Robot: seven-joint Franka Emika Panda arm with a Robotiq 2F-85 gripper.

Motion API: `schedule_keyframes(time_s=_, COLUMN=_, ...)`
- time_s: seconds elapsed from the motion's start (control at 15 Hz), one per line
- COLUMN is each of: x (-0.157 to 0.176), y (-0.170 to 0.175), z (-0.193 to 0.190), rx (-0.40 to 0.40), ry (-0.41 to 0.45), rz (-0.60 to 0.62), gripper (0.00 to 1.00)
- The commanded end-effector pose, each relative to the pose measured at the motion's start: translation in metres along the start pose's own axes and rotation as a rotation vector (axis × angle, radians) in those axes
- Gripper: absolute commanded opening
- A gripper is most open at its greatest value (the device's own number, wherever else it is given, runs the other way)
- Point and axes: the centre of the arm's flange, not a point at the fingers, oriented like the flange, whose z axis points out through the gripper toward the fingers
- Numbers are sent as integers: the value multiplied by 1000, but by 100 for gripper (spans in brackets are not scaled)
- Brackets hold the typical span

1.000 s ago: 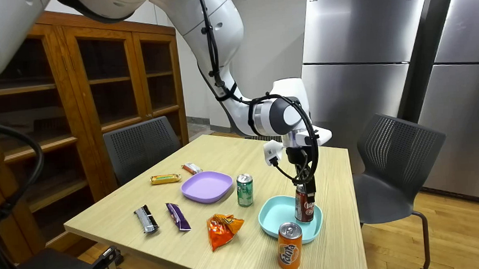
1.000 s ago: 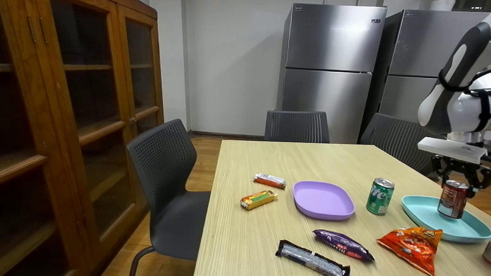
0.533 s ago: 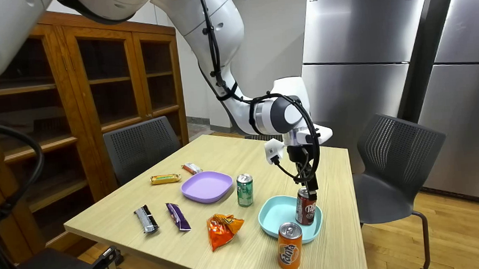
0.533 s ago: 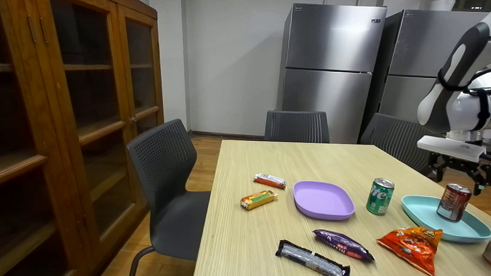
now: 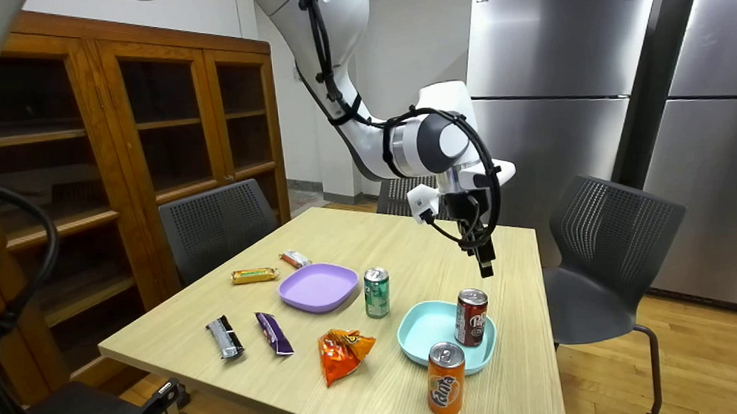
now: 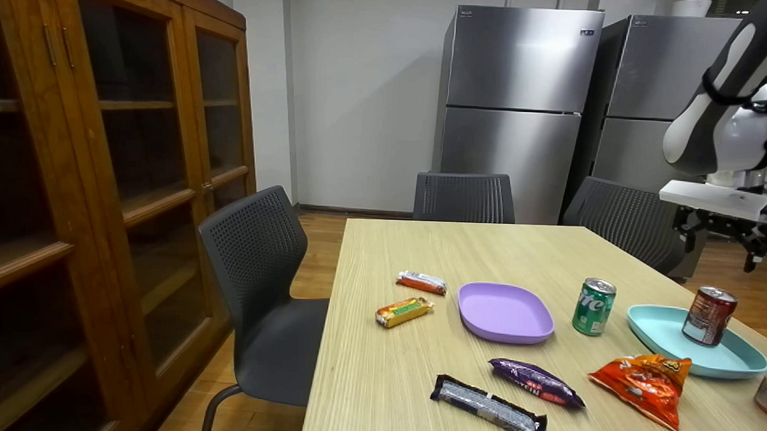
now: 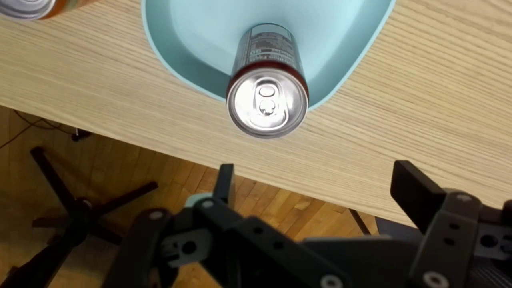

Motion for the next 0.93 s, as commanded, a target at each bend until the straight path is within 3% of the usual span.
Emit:
schedule_keyframes(time_s=0.0, x=-14, y=21, z=-45, rx=23, ry=-13, rz=-80, gripper=100)
schedule_keyframes(time_s=0.53, x=-49, y=66, z=-76, rx=21, ry=-55, rz=-412, gripper=100)
schedule_keyframes(time_s=0.87, x=-48, y=62, z=-63, rx=1, ry=-39, rz=-403, gripper=100)
